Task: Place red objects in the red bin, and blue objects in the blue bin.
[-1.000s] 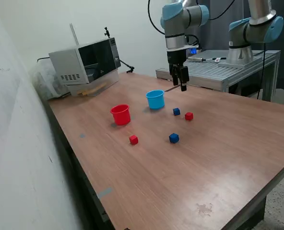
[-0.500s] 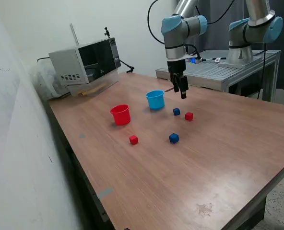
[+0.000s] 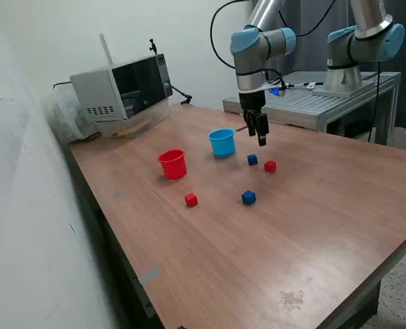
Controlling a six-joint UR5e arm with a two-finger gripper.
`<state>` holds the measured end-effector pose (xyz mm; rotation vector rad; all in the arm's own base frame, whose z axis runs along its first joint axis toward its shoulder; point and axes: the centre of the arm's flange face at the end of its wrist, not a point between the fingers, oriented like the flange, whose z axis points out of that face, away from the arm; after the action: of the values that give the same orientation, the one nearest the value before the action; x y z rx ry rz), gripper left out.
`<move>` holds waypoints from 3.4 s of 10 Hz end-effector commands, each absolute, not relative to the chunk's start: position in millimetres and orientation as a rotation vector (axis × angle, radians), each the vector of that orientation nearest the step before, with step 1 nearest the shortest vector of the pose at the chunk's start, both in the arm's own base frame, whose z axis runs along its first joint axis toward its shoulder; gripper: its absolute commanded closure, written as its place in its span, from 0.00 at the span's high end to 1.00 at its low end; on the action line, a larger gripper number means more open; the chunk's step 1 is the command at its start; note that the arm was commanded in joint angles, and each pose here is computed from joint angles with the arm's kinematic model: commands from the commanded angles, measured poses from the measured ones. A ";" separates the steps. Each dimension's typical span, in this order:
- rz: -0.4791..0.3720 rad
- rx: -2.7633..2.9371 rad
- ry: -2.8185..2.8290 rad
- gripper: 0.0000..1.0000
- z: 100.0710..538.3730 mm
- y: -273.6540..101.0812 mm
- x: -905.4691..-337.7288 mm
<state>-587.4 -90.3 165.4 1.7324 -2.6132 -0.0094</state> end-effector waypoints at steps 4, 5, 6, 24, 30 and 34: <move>-0.020 1.736 -2.607 1.00 153.5 -91.3 -592.5; -0.019 1.737 -2.608 1.00 148.6 -91.2 -593.7; -0.027 1.741 -2.615 1.00 145.8 -90.3 -594.3; -0.005 1.781 -2.613 0.00 118.1 -71.7 -606.7; -0.042 2.030 -2.388 0.00 146.4 -118.7 -600.0; -0.128 2.049 -2.288 0.00 248.9 -148.2 -576.1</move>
<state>-584.1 -144.0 219.6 2.0492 -2.3103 -0.1024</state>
